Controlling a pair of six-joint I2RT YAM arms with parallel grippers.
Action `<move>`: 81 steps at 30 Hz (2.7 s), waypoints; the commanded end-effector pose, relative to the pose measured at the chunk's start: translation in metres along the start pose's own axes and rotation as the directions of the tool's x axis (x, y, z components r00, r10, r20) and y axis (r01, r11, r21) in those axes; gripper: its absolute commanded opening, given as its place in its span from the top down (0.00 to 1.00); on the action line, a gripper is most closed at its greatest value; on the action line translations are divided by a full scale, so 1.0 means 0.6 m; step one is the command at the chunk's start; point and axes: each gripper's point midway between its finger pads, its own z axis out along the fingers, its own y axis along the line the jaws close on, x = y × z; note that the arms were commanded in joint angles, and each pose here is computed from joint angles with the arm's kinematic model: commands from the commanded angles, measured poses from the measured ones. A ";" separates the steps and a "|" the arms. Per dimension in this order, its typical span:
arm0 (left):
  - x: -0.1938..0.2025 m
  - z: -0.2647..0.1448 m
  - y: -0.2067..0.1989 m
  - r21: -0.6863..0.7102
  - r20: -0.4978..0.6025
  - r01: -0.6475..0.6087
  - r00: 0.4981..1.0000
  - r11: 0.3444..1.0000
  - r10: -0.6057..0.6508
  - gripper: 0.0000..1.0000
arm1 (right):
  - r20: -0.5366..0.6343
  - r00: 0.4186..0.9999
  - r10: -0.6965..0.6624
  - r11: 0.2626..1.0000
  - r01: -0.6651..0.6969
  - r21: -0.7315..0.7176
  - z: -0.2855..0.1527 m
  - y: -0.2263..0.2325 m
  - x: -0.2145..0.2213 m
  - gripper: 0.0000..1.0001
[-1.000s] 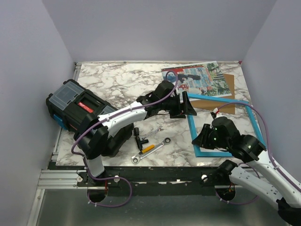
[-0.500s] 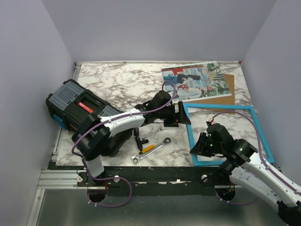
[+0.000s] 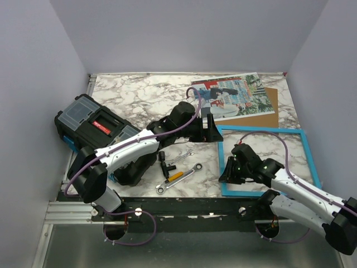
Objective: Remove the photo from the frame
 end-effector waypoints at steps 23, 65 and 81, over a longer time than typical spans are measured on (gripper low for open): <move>-0.088 -0.125 -0.064 -0.074 0.193 -0.276 0.939 0.958 0.286 0.14 | 0.188 0.982 0.031 0.995 -0.047 0.083 -0.007 0.003 -0.076 0.16; -0.077 -0.284 -0.062 -0.165 0.243 -0.584 0.757 0.795 0.606 0.06 | 0.688 0.701 0.185 0.819 -0.497 0.287 -0.037 -0.371 -0.610 0.00; -0.066 -0.259 -0.052 -0.171 0.198 -0.602 0.754 0.780 0.626 0.06 | 0.568 0.773 0.282 0.877 -0.448 0.175 0.052 -0.407 -0.621 0.00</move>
